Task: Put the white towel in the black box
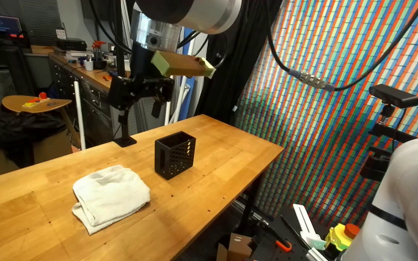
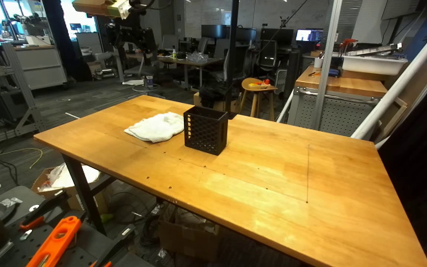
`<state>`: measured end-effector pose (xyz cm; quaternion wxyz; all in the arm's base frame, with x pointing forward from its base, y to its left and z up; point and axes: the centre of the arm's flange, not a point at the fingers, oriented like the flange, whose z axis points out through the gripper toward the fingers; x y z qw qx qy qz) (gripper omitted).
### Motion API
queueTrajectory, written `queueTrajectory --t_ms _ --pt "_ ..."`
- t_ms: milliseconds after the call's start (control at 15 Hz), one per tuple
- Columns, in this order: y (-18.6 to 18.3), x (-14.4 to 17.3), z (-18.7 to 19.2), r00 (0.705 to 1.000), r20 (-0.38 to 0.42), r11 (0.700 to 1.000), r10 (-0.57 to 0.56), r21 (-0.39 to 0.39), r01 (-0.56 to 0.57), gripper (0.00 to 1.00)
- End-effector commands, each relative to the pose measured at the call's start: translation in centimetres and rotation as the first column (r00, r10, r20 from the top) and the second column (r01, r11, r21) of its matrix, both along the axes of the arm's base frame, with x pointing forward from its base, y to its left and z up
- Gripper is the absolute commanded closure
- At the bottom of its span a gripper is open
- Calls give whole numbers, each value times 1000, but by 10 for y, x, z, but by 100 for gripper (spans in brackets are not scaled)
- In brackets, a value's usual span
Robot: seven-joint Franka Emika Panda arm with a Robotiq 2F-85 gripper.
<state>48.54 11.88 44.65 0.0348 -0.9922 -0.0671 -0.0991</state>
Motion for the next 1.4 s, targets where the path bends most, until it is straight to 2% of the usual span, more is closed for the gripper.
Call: queueTrajectory --t_ms 0,400,667,1067,1333 --pt "15 41 2 999 31 1000 -3 -3 4 0" --pt "36 95 -21 999 30 999 33 -8 -33 0" --pt "57 118 -54 998 -9 998 69 -8 -69 0" --pt "71 125 -111 991 -77 994 105 9 -105 0" --pt "70 131 -144 988 -76 991 133 7 -133 0"
